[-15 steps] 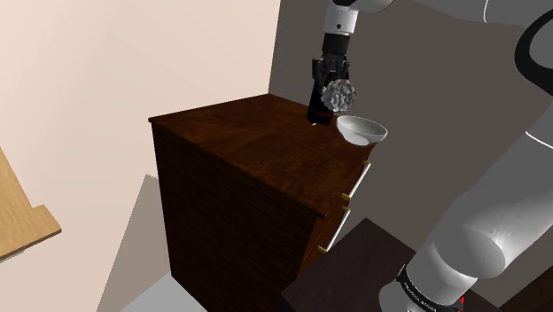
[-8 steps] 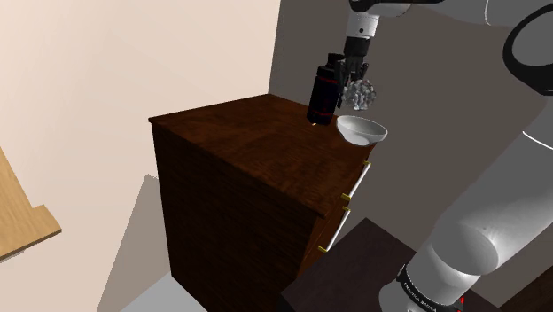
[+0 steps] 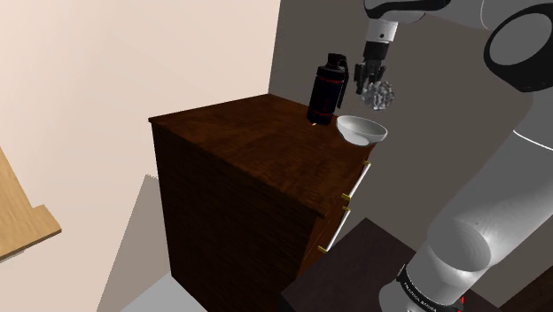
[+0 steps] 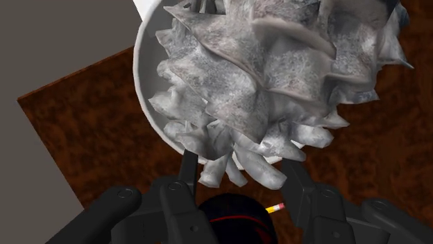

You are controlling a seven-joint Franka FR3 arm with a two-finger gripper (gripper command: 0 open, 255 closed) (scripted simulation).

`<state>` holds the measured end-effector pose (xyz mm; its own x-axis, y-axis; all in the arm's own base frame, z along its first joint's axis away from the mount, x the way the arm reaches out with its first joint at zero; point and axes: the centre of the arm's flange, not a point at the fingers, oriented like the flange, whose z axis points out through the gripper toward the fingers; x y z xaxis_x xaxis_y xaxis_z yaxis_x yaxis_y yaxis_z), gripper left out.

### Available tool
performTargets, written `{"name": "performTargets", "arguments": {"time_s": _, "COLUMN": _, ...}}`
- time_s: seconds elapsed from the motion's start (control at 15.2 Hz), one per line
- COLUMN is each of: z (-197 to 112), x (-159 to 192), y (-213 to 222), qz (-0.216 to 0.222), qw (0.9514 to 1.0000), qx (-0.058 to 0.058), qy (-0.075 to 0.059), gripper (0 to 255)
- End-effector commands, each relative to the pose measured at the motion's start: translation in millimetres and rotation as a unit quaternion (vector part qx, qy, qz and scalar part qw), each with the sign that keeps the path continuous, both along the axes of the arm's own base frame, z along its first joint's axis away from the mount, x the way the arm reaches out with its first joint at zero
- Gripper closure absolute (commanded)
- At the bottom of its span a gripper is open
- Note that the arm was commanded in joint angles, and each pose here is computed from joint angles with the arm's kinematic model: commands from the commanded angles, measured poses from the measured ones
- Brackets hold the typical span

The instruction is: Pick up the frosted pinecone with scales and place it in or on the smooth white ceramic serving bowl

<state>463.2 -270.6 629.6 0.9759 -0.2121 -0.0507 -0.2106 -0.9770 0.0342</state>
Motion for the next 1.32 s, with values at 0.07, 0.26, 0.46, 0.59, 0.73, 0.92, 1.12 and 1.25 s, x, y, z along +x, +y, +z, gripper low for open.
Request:
{"name": "performTargets", "arguments": {"time_s": 0.07, "z": -13.1, "x": -0.4, "y": -3.7, "qz": 0.001, "qw": 1.0000, "qx": 0.000, "qy": 0.000, "gripper": 255}}
{"name": "performTargets", "arguments": {"time_s": 0.26, "z": -28.9, "x": -0.4, "y": -3.7, "qz": 0.001, "qw": 1.0000, "qx": 0.000, "qy": 0.000, "gripper": 255}}
{"name": "performTargets", "arguments": {"time_s": 0.46, "z": -44.8, "x": -0.4, "y": -3.7, "qz": 0.001, "qw": 1.0000, "qx": 0.000, "qy": 0.000, "gripper": 255}}
{"name": "performTargets", "arguments": {"time_s": 0.59, "z": -55.3, "x": -0.4, "y": -3.7, "qz": 0.001, "qw": 1.0000, "qx": 0.000, "qy": 0.000, "gripper": 255}}
{"name": "performTargets", "arguments": {"time_s": 0.73, "z": -65.9, "x": -0.4, "y": -3.7, "qz": 0.001, "qw": 1.0000, "qx": 0.000, "qy": 0.000, "gripper": 255}}
{"name": "performTargets", "arguments": {"time_s": 0.92, "z": -72.2, "x": -0.4, "y": -3.7, "qz": 0.001, "qw": 1.0000, "qx": 0.000, "qy": 0.000, "gripper": 255}}
{"name": "performTargets", "arguments": {"time_s": 1.12, "z": -72.2, "x": -0.4, "y": -3.7, "qz": 0.001, "qw": 1.0000, "qx": 0.000, "qy": 0.000, "gripper": 255}}
{"name": "performTargets", "arguments": {"time_s": 1.25, "z": -72.2, "x": -0.4, "y": -3.7, "qz": 0.001, "qw": 1.0000, "qx": 0.000, "qy": 0.000, "gripper": 255}}
